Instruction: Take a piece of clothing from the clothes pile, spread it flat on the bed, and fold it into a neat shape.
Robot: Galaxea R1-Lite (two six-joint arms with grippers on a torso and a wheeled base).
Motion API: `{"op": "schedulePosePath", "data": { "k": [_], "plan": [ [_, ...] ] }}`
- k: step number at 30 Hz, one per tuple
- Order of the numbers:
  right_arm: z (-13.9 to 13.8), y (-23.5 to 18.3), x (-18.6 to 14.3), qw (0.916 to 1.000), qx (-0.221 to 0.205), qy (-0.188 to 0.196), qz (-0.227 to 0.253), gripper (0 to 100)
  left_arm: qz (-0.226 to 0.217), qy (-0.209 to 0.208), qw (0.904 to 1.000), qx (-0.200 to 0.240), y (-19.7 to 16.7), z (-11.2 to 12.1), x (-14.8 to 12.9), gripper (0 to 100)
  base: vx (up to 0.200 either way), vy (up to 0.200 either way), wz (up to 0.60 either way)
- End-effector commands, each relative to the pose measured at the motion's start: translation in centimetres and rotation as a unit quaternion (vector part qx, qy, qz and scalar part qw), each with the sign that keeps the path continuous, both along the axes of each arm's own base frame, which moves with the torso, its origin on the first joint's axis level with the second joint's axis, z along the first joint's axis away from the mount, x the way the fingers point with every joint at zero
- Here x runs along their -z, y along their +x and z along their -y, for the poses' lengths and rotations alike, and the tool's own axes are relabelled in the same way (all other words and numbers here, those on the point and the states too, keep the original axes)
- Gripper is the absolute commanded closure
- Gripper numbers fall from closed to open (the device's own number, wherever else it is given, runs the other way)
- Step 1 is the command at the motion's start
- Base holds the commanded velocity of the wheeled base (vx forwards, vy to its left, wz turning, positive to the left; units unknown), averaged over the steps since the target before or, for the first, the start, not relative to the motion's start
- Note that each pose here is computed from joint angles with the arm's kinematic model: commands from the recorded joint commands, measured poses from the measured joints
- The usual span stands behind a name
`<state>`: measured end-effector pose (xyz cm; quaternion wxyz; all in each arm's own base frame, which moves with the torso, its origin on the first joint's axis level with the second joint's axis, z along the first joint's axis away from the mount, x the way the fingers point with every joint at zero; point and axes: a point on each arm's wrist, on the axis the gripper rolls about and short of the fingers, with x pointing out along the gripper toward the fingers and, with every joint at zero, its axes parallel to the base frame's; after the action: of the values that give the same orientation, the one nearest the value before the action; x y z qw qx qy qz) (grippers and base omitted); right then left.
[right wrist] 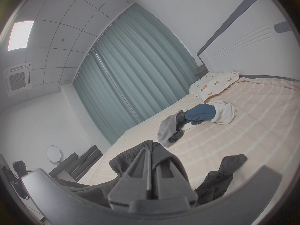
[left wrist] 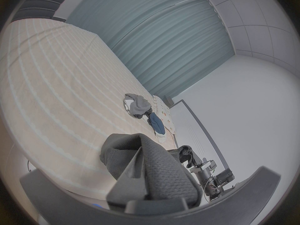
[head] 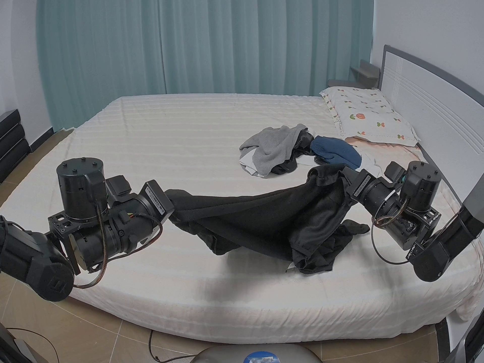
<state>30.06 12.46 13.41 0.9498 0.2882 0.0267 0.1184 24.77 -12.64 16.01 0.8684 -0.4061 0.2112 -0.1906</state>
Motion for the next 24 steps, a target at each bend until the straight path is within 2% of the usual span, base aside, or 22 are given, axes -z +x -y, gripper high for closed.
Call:
{"op": "schedulePosePath", "data": {
  "k": [1, 17, 24],
  "plan": [
    [0.14, -0.03, -0.12, 1.0, 0.001, 0.001, 0.001, 100, 0.002, -0.001, 1.0, -0.001, -0.09, -0.08, -0.16, 100, 0.0, 0.2, 0.0],
    [0.06, 0.15, 0.42, 1.0, 0.001, -0.002, -0.005, 100, 0.006, -0.002, 1.0, -0.004, -0.05, -0.39, -0.33, 100, 0.0, 0.2, 0.0],
    [0.13, -0.25, -0.34, 1.0, 0.0, 0.002, 0.007, 100, 0.011, -0.003, 0.9999, -0.007, -0.14, -0.62, -0.63, 100, 0.0, 0.2, 0.0]
  ]
}}
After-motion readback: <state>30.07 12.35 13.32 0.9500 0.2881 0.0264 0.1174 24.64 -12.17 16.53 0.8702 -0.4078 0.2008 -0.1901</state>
